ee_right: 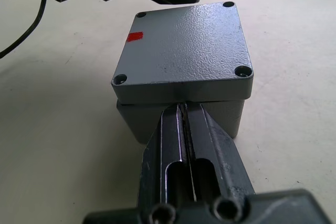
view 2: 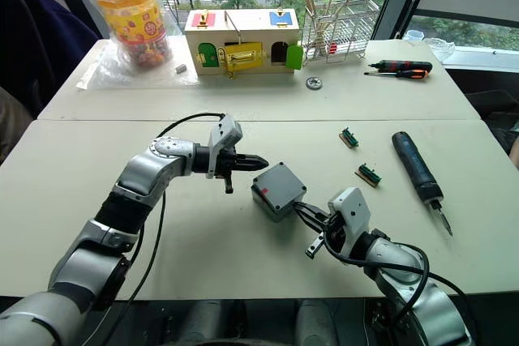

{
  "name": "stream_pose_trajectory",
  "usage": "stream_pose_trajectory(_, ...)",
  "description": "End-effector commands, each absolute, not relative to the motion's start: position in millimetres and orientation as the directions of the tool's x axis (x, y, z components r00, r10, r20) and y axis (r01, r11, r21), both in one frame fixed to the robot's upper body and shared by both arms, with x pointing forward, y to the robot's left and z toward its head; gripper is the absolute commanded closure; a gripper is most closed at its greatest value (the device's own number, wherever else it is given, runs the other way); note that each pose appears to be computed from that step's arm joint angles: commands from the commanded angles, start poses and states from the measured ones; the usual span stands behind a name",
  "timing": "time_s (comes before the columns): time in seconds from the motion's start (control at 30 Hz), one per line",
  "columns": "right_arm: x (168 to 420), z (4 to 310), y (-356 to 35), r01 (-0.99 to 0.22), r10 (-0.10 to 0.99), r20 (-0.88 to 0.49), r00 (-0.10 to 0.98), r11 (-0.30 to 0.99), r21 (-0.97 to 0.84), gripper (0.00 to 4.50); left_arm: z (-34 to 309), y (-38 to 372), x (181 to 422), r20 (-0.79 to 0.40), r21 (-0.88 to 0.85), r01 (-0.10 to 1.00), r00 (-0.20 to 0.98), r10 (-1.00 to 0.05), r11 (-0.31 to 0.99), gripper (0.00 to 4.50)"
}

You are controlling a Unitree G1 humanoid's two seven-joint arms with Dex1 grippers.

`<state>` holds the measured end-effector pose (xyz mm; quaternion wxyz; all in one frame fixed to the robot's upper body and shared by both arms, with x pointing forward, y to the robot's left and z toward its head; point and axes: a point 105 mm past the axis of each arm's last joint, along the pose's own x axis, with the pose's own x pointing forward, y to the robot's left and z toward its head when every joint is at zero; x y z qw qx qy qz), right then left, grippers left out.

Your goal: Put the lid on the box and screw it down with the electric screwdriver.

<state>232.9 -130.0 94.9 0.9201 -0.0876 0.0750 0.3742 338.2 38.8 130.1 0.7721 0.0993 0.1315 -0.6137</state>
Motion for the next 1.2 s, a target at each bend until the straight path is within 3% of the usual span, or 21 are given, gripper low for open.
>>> stream_pose_trajectory(0.03, 232.3, 106.0, -127.8, -0.7, 0.681, -0.164, 0.713, 0.702, -0.131, 4.47, 137.2, 36.8, 334.3, -0.318, 0.037, 0.979, 0.2, -0.927, 0.199, 4.5)
stream_pose_trajectory(0.47, 232.7, 106.3, -126.4, -0.708, 0.689, -0.163, 0.706, 0.694, -0.132, 4.47, 134.5, 37.6, 325.6, -0.329, 0.024, 0.984, 0.175, -0.928, 0.177, 4.5)
stream_pose_trajectory(1.2, 231.1, 102.8, -131.2, -0.703, 0.68, -0.18, 0.71, 0.701, -0.125, 4.47, 131.2, 43.3, 335.5, -0.334, 0.054, 0.971, 0.237, -0.912, 0.233, 4.5)
